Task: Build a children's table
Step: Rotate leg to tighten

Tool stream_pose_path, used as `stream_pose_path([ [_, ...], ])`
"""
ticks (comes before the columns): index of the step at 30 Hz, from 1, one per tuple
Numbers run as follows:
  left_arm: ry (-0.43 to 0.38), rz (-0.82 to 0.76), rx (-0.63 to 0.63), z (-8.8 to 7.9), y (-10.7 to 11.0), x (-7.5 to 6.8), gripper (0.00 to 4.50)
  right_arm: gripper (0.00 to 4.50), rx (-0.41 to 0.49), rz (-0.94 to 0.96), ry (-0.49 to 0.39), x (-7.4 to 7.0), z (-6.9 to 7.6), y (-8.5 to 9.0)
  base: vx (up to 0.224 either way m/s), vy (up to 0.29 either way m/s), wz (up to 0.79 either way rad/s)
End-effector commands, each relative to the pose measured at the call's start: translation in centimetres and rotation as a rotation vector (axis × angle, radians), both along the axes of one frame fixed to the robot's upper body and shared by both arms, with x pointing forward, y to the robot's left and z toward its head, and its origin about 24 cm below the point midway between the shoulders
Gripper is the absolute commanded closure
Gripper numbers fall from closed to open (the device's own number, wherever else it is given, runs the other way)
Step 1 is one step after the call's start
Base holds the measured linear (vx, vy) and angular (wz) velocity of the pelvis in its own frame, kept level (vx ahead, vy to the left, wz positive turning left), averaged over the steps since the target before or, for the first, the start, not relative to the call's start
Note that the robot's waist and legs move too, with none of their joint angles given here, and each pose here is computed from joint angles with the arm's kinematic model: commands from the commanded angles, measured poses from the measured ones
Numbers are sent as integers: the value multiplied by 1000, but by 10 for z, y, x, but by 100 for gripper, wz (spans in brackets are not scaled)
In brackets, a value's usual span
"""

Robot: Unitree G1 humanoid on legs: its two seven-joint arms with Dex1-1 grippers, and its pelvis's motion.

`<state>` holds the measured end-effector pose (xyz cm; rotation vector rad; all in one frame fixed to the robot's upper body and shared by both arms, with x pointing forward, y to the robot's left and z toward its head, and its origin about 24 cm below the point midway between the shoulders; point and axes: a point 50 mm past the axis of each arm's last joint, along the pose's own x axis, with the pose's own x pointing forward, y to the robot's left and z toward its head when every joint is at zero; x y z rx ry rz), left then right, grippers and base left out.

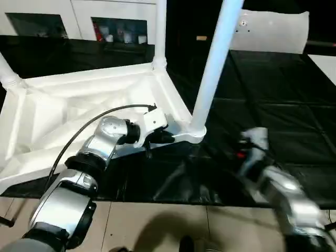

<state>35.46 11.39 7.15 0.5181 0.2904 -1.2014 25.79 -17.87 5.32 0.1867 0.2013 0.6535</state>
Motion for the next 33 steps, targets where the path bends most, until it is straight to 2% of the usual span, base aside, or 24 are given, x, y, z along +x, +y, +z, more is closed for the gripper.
stream_pose_path([
  [1, -31, 12, -83, 13, -3, 4, 450, 5, 45, 86, -10, -9, 8, 8, 0, 0, 0],
  [3, -13, 12, -173, 18, -5, 4, 406, 0, 72, 143, -11, -14, 12, 16, 0, 0, 0],
  [4, -11, 20, -201, 20, -6, 4, 406, 0, 81, 158, -13, -15, 13, 19, 0, 0, 0],
  [7, 7, 37, -283, 26, -3, 4, 389, 0, 110, 178, -31, -12, 20, 31, 0, 0, 0],
  [8, 14, 52, -308, 28, 1, 3, 367, 0, 139, 183, -46, -9, 26, 38, 0, 0, 0],
  [12, 35, 92, -344, 30, 13, -2, 345, 0, 190, 205, -79, -2, 38, 54, 0, 0, 0],
  [16, 80, 133, -334, 26, 37, -23, 318, 0, 237, 212, -117, 8, 52, 75, 0, 0, 0],
  [17, 80, 133, -334, 26, 37, -23, 312, 0, 237, 212, -117, 8, 52, 75, 0, 0, 0],
  [18, 95, 161, -320, 22, 47, -33, 288, 0, 252, 207, -125, 12, 57, 80, 0, 0, 0],
  [21, 133, 227, -285, 14, 70, -68, 277, 0, 272, 167, -134, 25, 65, 93, 0, 0, 0],
  [23, 142, 239, -278, 14, 72, -78, 246, 0, 268, 146, -132, 29, 65, 95, 0, 0, 0],
  [26, 205, 235, -294, 10, 64, -105, 228, 0, 233, 86, -126, 39, 63, 102, 0, 0, 0],
  [27, 221, 239, -283, 7, 62, -111, 202, 0, 217, 64, -121, 42, 62, 104, 0, 0, 0],
  [30, 259, 297, -239, -4, 61, -124, 194, 0, 180, -7, -98, 50, 59, 106, 0, 0, 0],
  [31, 259, 297, -239, -4, 61, -124, 188, 0, 180, -7, -98, 50, 59, 106, 0, 0, 0],
  [33, 224, 485, -144, -18, 75, -123, 159, 0, 141, -110, -76, 63, 55, 103, 0, 0, 0],
])
